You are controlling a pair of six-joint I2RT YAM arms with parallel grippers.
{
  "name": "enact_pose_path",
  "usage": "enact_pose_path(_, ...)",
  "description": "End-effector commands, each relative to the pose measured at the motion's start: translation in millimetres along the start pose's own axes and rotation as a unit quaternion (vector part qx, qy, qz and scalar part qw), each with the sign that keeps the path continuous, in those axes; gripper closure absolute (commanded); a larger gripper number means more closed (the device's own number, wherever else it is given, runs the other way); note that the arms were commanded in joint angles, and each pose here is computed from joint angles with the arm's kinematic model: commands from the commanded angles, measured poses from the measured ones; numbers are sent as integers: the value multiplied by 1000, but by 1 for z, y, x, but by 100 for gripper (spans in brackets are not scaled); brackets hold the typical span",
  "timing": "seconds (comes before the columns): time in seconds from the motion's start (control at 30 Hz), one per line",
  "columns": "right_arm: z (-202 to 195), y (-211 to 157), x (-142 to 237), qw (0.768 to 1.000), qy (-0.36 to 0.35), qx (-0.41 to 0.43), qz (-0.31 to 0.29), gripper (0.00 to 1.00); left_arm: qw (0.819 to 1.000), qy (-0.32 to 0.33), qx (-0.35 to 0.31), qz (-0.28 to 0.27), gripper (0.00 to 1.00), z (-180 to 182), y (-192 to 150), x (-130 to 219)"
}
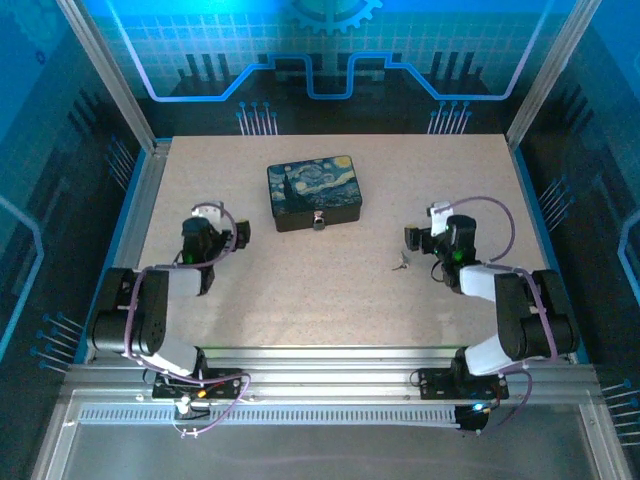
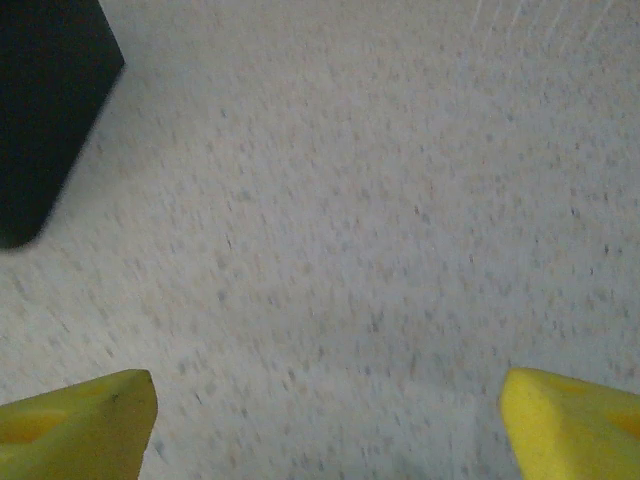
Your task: Unlock a padlock with a key
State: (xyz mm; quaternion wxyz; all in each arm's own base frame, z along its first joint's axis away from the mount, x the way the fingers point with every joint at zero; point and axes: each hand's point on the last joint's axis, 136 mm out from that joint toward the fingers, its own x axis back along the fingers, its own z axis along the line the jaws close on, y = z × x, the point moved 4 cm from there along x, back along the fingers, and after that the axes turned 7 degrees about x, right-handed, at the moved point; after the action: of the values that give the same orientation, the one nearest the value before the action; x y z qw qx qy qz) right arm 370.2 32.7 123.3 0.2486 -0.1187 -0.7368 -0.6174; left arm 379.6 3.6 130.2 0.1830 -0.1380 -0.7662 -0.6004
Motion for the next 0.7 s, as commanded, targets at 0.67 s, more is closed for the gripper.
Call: enact_pose_path(0.67,135,109,-106,961,220,-108,128,21,953,-26,179,242,8,-102,22,-52)
